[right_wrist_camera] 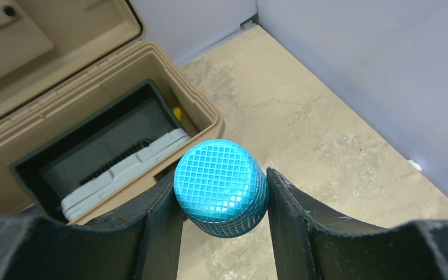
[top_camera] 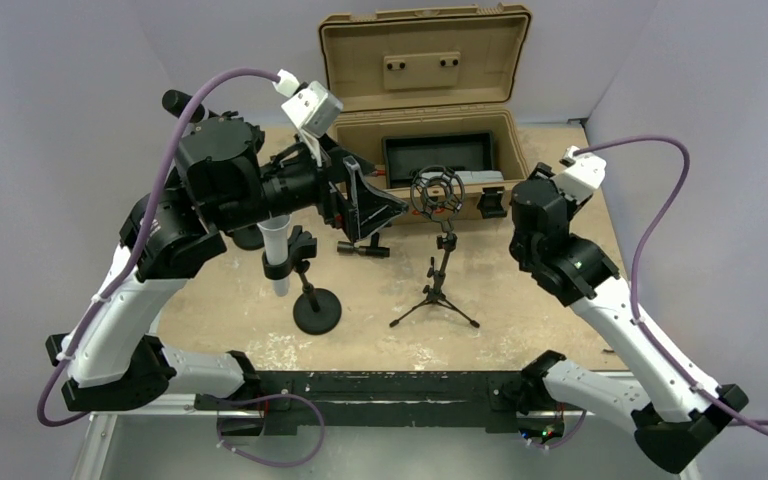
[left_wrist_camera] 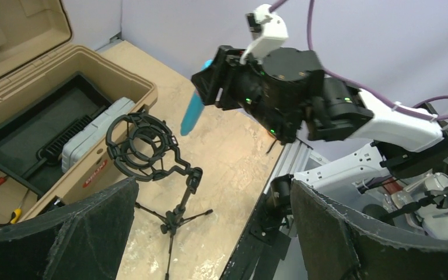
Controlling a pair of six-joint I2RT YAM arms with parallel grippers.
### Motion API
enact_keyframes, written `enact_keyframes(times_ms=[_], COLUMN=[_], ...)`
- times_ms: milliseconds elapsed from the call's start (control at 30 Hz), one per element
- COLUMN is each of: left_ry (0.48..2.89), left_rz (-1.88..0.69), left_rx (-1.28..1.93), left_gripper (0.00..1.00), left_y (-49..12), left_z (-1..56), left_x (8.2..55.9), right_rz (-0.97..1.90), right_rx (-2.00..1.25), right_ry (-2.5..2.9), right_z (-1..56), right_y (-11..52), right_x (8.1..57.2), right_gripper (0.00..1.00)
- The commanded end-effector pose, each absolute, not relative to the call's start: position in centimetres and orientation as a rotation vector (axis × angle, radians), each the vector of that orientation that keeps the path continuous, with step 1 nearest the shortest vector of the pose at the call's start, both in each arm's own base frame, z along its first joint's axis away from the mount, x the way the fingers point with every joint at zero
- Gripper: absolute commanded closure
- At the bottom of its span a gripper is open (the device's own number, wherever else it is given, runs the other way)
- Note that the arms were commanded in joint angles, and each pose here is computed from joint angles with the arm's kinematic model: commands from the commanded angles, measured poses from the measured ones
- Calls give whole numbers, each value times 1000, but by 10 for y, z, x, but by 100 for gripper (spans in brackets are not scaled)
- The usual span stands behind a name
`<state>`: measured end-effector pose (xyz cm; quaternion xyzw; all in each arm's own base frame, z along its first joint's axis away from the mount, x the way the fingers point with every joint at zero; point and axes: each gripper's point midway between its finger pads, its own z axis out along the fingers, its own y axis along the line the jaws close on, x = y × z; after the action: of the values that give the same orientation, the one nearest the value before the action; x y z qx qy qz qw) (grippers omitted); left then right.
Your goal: Remove the microphone from the stand
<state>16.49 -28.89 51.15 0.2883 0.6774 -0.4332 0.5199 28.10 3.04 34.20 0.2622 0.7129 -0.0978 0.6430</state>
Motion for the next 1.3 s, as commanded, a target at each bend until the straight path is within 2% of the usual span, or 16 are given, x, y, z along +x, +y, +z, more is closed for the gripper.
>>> enact_keyframes(times_ms=[0, 167, 300, 533, 767, 900, 967, 1067, 1100, 1167, 1267], left_ry=[1561, 1571, 1584, 1618, 1683, 1683, 1676, 1674, 1673, 1676, 1679], left_rz=[-1121, -1176, -1229, -1293, -1236, -1174, -1154, -1139, -1134, -1130, -1132], left_rx=[700, 719, 739, 748, 724, 720, 712, 711, 710, 713, 719], left_gripper=[0, 0, 0, 0, 0, 0, 0, 0, 0, 0, 0], left_y=[-285, -294, -304, -317, -319, -310, -307, -305, -305, -307, -308], left_z=[529, 524, 519, 509, 491, 491, 492, 492, 492, 491, 489], left_x=[149, 144, 141, 139, 150, 153, 155, 156, 157, 158, 159], right_rz=[20, 201, 283, 350, 516, 501, 478, 474, 473, 464, 427], right_rx=[529, 491, 536, 593, 481, 464, 482, 495, 502, 521, 539], right_ry=[1573, 1581, 1569, 1573, 1711, 1748, 1756, 1764, 1768, 1778, 1781], right_z=[354, 339, 313, 270, 197, 179, 171, 161, 157, 151, 146], right_y=[43, 47, 24, -6, -2, -6, -11, -12, -12, -14, -20], right_x=[317, 342, 358, 362, 376, 384, 386, 386, 385, 384, 383], right_gripper=[100, 100, 100, 100, 100, 100, 96, 84, 78, 55, 39])
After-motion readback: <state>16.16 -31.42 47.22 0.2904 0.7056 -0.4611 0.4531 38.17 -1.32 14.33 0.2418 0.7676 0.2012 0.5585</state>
